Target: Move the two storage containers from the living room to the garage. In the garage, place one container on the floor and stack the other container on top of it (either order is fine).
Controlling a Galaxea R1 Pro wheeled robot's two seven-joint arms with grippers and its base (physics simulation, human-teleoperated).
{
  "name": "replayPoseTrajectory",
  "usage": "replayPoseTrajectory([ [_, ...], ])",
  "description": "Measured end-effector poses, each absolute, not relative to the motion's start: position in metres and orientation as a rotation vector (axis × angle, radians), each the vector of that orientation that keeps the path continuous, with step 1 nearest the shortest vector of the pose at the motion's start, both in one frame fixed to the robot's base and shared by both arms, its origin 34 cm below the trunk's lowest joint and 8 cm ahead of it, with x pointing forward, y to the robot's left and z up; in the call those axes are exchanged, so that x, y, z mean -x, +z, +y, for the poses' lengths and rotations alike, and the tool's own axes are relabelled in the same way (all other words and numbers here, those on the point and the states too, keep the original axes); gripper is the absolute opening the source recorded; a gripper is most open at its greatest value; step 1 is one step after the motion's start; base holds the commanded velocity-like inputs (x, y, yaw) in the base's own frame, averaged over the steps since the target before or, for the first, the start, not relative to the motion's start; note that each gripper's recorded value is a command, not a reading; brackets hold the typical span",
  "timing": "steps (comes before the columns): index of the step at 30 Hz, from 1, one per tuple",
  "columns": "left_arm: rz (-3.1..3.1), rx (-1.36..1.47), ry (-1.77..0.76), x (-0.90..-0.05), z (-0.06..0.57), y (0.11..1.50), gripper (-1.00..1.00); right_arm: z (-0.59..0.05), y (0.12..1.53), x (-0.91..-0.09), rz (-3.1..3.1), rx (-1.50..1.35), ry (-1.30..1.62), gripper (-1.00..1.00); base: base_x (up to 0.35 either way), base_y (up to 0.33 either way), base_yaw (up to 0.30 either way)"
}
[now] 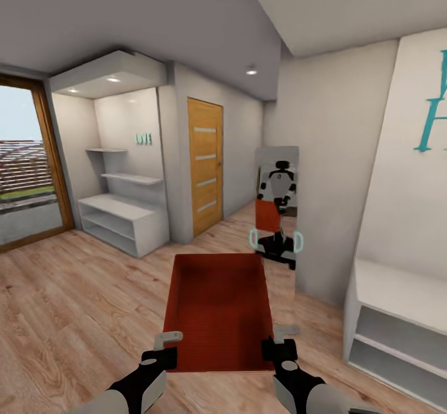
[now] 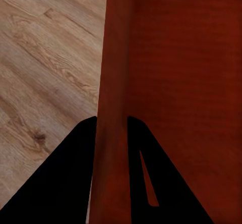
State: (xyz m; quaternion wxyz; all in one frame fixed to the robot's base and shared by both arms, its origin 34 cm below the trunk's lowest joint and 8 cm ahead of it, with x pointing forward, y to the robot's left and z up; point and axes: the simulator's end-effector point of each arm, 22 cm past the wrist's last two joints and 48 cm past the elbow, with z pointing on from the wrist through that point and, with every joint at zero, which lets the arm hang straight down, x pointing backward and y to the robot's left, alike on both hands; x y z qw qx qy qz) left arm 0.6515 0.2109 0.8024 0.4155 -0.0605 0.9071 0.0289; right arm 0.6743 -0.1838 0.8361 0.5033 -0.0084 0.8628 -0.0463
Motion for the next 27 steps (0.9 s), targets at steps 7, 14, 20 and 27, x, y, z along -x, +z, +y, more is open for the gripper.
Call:
replayPoseTrajectory([
  [7,2.278,0.153,0.072,-0.6515,0.2107,0.8026,-1.0,-0.1839,0.8364,-0.6745,2.083,0.021,-0.112,-1.0,0.323,0.0,0.265],
  [14,2.274,0.154,0.071,-0.6521,0.2106,0.8043,-1.0,-0.184,0.8381,-0.675,2.08,0.022,-0.112,-1.0,0.323,0.0,0.265],
  [20,2.271,0.154,0.07,-0.6525,0.2103,0.8059,-1.0,-0.1843,0.8398,-0.6755,2.077,0.022,-0.113,-1.0,0.323,0.0,0.265],
  [27,2.267,0.155,0.07,-0.6532,0.2103,0.808,-1.0,-0.1843,0.8419,-0.6761,2.073,0.023,-0.113,-1.0,0.323,0.0,0.266],
])
